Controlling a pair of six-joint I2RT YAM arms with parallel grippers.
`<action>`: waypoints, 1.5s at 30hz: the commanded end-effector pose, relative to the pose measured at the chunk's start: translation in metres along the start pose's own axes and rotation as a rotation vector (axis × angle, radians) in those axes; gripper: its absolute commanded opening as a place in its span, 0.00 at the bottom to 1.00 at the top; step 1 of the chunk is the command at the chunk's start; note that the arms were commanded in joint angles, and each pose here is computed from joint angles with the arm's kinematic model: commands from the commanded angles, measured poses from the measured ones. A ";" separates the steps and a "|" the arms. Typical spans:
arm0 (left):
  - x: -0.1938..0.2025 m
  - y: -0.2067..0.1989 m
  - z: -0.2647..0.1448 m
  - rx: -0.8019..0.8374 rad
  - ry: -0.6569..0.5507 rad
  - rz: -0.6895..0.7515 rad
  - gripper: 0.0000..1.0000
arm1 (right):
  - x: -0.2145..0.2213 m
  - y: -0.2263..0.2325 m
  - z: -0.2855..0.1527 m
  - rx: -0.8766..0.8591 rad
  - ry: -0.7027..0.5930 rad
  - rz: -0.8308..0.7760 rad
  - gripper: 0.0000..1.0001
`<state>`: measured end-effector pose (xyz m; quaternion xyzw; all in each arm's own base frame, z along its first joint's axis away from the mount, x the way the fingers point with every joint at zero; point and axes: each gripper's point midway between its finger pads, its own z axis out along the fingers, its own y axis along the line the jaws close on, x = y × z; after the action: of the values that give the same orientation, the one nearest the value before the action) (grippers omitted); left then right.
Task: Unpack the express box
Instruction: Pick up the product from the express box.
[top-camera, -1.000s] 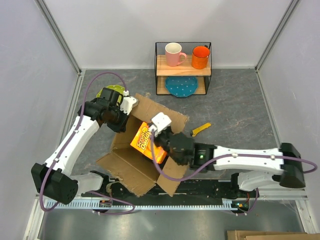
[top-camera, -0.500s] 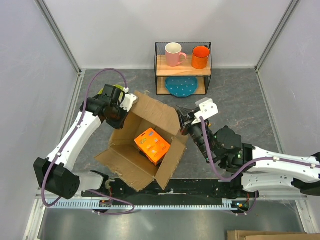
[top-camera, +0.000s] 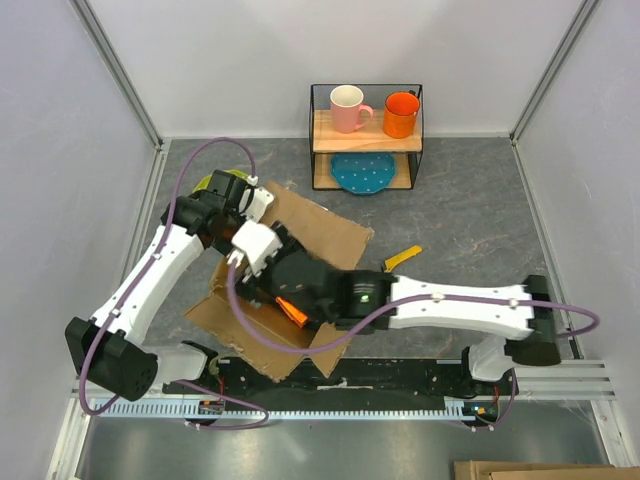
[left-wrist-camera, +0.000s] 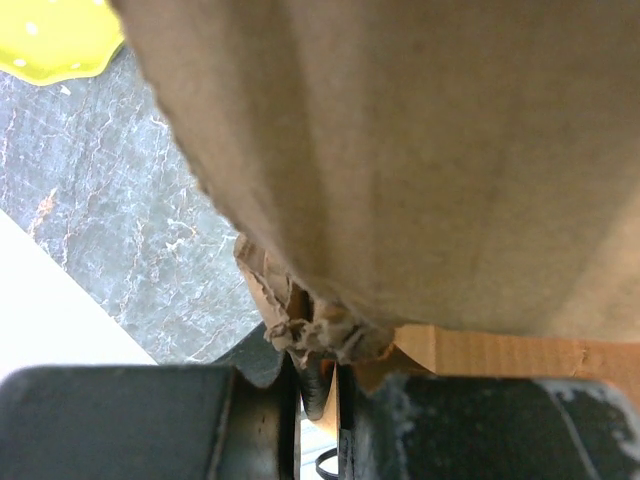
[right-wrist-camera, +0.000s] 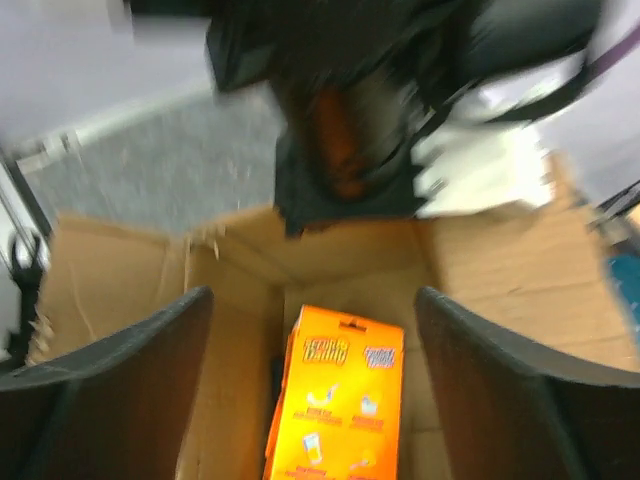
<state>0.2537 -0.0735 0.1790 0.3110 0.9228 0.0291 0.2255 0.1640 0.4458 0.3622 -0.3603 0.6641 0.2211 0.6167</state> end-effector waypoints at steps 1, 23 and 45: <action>0.022 0.022 -0.013 -0.130 0.065 0.060 0.02 | 0.089 0.031 0.010 -0.051 0.223 -0.102 0.98; 0.023 0.012 -0.023 -0.081 0.047 0.066 0.02 | 0.274 0.026 0.040 0.272 0.645 -0.402 0.98; 0.024 0.008 -0.023 -0.061 0.043 0.083 0.02 | 0.166 -0.002 0.012 0.334 0.359 -0.192 0.56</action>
<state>0.2294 -0.0632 0.1837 0.3200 0.9237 0.0371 0.2074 0.1768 0.4215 0.1461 -0.3919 0.7625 -0.0681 0.5103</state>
